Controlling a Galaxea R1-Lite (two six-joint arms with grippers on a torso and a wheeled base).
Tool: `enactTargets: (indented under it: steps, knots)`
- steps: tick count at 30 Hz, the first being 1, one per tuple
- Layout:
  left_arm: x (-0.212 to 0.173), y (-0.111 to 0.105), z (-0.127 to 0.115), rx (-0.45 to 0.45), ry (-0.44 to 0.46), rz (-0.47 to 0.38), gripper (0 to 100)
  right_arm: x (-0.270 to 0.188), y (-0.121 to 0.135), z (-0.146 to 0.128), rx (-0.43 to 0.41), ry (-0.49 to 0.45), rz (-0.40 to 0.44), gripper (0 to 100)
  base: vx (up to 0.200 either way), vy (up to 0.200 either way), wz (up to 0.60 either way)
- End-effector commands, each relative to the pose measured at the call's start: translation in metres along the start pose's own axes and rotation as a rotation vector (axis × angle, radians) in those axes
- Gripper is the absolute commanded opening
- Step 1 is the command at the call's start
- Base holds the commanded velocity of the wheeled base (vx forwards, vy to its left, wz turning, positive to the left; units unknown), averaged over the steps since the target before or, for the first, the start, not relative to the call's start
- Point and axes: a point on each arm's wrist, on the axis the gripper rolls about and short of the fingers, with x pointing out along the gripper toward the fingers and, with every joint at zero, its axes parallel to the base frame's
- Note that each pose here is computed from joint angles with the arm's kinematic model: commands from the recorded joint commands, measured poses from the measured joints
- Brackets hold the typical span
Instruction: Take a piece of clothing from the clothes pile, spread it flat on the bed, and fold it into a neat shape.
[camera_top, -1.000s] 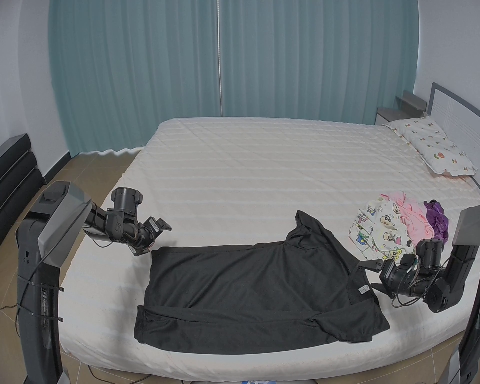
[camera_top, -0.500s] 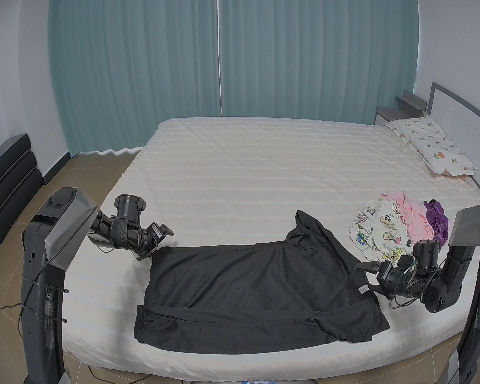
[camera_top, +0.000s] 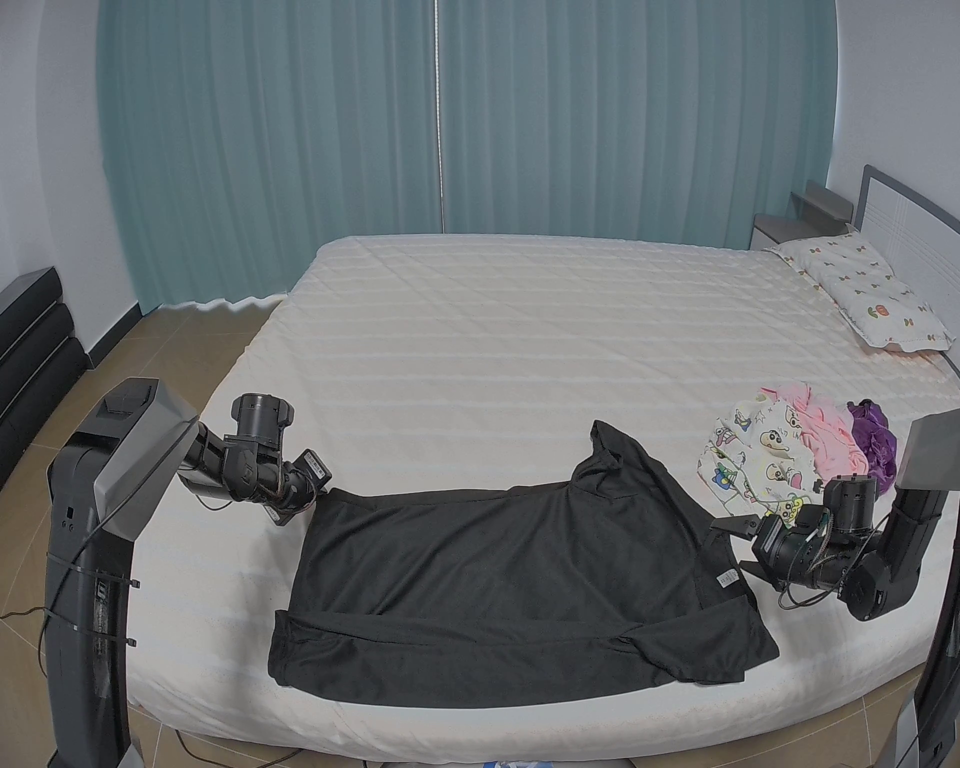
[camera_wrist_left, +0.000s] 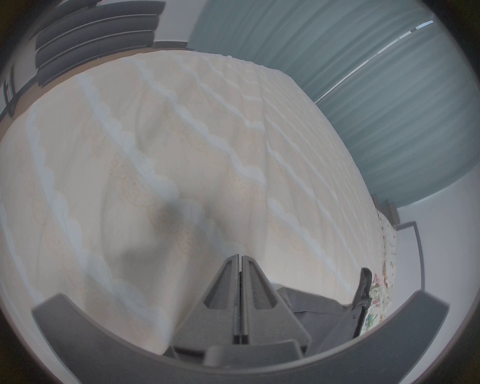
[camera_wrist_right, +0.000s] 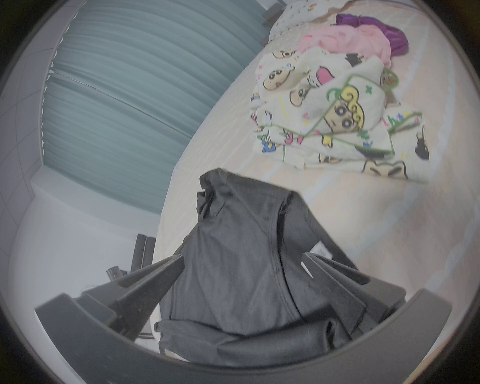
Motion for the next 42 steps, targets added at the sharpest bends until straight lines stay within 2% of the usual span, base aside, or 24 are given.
enactTargets:
  steps: [1, 7, 9, 12, 19, 27, 34, 42]
  knots:
    - [-0.016, -0.009, 0.009, -0.071, -0.030, -0.026, 0, 0.019, 0.018, 0.015, -0.050, -0.073, 0.011, 100, 0.000, 0.000, 0.00]
    - [-0.037, -0.005, 0.013, -0.109, -0.034, -0.020, 0, 0.045, 0.040, 0.033, -0.105, -0.050, -0.021, 100, 0.000, 0.000, 0.00]
    - [-0.045, 0.001, 0.019, -0.136, -0.040, -0.016, 0, 0.074, 0.049, 0.039, -0.167, -0.068, -0.089, 100, 0.000, 0.000, 0.00]
    - [-0.046, 0.005, 0.021, -0.163, -0.043, -0.009, 0, 0.101, 0.053, 0.044, -0.223, -0.090, -0.120, 100, 0.000, 0.000, 0.00]
    - [-0.056, 0.011, 0.023, -0.195, -0.035, -0.006, 0, 0.141, 0.049, 0.042, -0.316, -0.042, -0.188, 100, 0.000, 0.000, 0.00]
    - [-0.057, 0.013, 0.022, -0.198, -0.019, -0.009, 0, 0.174, 0.050, 0.057, -0.325, -0.071, -0.170, 100, 0.000, 0.000, 0.00]
    - [-0.056, 0.014, 0.021, -0.200, -0.009, -0.008, 0, 0.189, 0.047, 0.054, -0.399, -0.046, -0.179, 100, 0.000, 0.000, 0.00]
    - [-0.055, 0.015, 0.020, -0.201, -0.007, -0.006, 0, 0.207, 0.049, 0.058, -0.410, -0.081, -0.145, 100, 0.000, 0.000, 0.00]
